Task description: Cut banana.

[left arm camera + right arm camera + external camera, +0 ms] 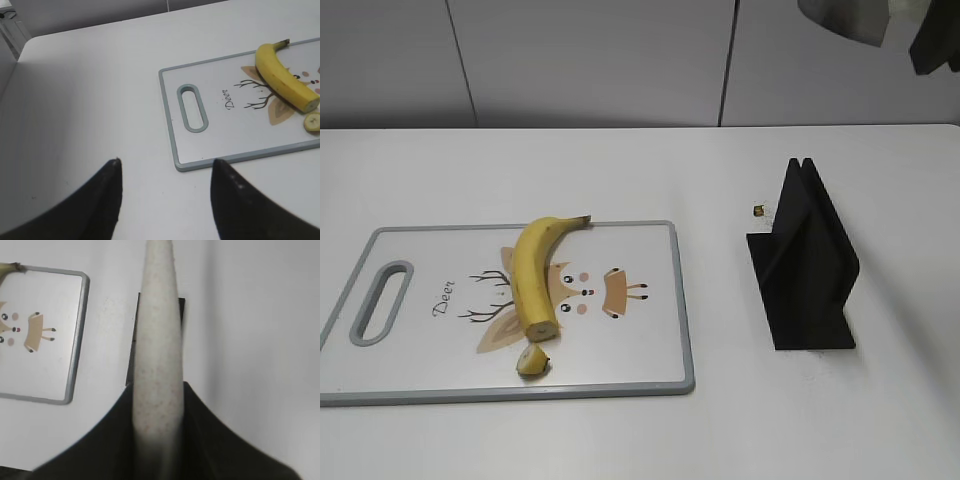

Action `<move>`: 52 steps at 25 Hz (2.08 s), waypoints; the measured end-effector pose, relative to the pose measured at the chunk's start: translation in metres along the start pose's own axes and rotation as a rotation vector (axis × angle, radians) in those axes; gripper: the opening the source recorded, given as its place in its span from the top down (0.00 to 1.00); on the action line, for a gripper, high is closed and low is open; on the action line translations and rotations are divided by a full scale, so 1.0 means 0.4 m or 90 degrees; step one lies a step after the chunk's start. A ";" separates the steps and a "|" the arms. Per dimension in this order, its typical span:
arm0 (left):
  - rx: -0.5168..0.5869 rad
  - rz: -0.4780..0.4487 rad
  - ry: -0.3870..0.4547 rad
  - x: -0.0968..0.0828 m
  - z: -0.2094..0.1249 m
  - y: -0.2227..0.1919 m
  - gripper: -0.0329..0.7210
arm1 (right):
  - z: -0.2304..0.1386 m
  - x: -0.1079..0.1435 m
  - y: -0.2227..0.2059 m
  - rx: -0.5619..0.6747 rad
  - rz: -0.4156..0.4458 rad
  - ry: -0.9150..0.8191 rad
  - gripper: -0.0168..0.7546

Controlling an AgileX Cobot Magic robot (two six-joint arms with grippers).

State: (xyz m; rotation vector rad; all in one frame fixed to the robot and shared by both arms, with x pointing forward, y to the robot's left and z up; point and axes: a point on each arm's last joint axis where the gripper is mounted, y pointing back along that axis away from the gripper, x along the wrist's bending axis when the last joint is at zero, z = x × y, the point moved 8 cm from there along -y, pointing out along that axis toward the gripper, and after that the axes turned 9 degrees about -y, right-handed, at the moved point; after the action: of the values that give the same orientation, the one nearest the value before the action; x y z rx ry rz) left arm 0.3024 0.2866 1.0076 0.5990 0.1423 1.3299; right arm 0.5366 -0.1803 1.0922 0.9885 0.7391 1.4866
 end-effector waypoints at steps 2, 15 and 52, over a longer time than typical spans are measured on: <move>0.001 0.000 0.000 0.004 0.012 0.003 0.23 | 0.001 0.000 0.001 -0.001 0.000 0.049 0.77; -0.007 -0.104 -0.088 0.013 0.229 -0.130 0.23 | -0.004 0.086 -0.105 0.036 0.115 0.460 0.77; 0.192 -0.549 -0.518 -0.220 0.254 -0.607 0.47 | -0.049 0.247 -0.390 0.025 0.421 0.874 0.77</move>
State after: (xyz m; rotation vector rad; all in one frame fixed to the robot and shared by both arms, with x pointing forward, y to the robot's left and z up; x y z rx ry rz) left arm 0.5340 0.1432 0.9548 1.1293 -0.0720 0.1746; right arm 0.5900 -0.0570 0.9639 0.0469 1.4483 2.7465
